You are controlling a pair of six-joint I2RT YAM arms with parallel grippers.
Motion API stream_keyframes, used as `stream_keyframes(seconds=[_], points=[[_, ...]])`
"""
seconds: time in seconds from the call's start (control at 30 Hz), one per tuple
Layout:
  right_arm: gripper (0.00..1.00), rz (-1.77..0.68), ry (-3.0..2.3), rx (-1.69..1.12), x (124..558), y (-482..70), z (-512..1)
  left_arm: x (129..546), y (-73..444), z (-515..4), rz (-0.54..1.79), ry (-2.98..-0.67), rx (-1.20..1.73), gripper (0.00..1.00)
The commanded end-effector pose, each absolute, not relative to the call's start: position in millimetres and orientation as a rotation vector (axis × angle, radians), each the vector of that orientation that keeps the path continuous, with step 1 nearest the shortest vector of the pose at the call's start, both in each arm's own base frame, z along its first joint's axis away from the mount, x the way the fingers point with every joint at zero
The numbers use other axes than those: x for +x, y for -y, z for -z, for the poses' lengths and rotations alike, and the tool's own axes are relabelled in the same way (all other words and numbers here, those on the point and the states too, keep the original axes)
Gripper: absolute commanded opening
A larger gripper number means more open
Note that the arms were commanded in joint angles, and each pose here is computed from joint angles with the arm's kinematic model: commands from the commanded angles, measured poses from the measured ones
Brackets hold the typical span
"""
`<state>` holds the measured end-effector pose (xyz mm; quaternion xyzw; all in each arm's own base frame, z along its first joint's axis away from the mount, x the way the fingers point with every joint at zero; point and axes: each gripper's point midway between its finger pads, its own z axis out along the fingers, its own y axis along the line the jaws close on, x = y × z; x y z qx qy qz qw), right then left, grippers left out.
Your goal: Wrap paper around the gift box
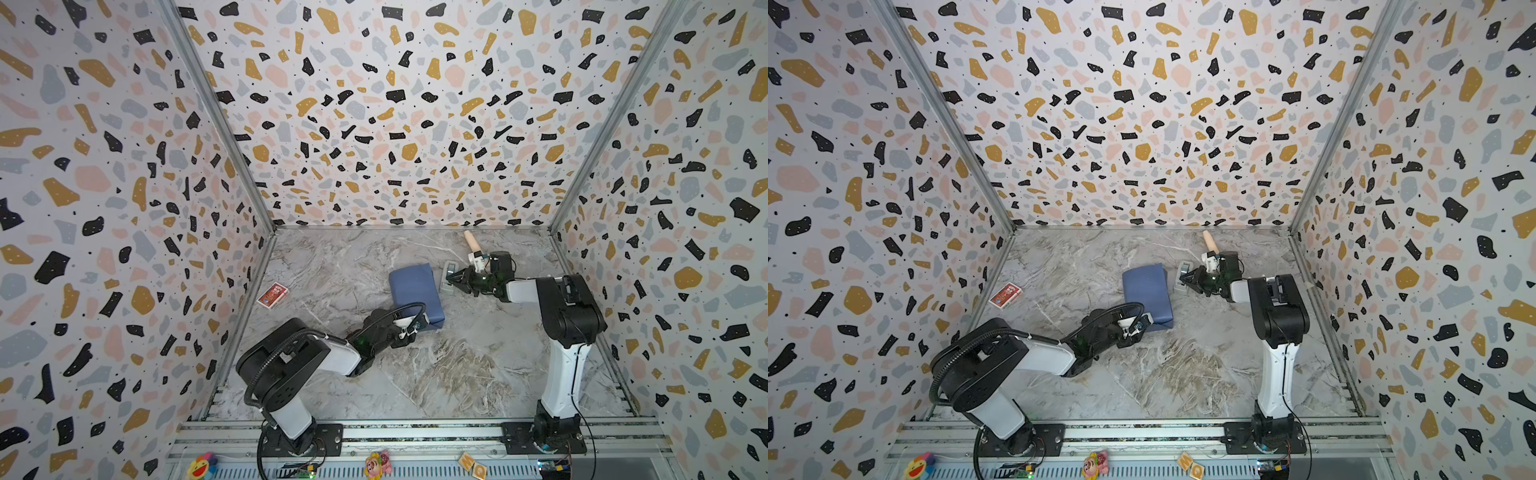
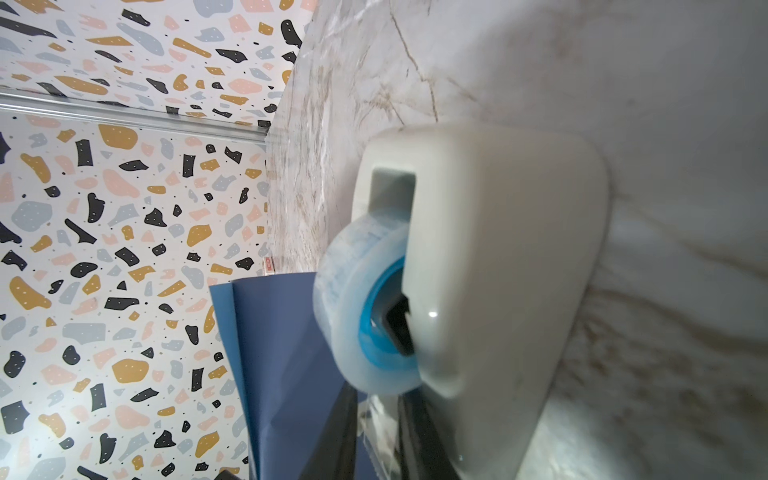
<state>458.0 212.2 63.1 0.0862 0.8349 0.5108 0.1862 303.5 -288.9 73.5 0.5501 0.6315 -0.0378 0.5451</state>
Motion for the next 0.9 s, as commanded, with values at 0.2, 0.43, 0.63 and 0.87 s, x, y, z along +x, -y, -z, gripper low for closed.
stream_keyframes(seconds=[0.2, 0.43, 0.63, 0.87], points=[[0.09, -1.52, -2.358, 0.301, 451, -218, -57, 293, 281, -39, 0.124, -1.618, 1.373, 0.66], [0.0, -1.567, -2.305, 0.305, 454, -219, -71, 293, 281, -39, 0.125, -1.619, 1.375, 0.66], [0.0, -1.66, -2.221, 0.302, 454, -223, -98, 292, 281, -38, 0.126, -1.62, 1.377, 0.66], [0.0, -1.762, -2.13, 0.297, 450, -225, -125, 292, 282, -39, 0.128, -1.619, 1.377, 0.66]])
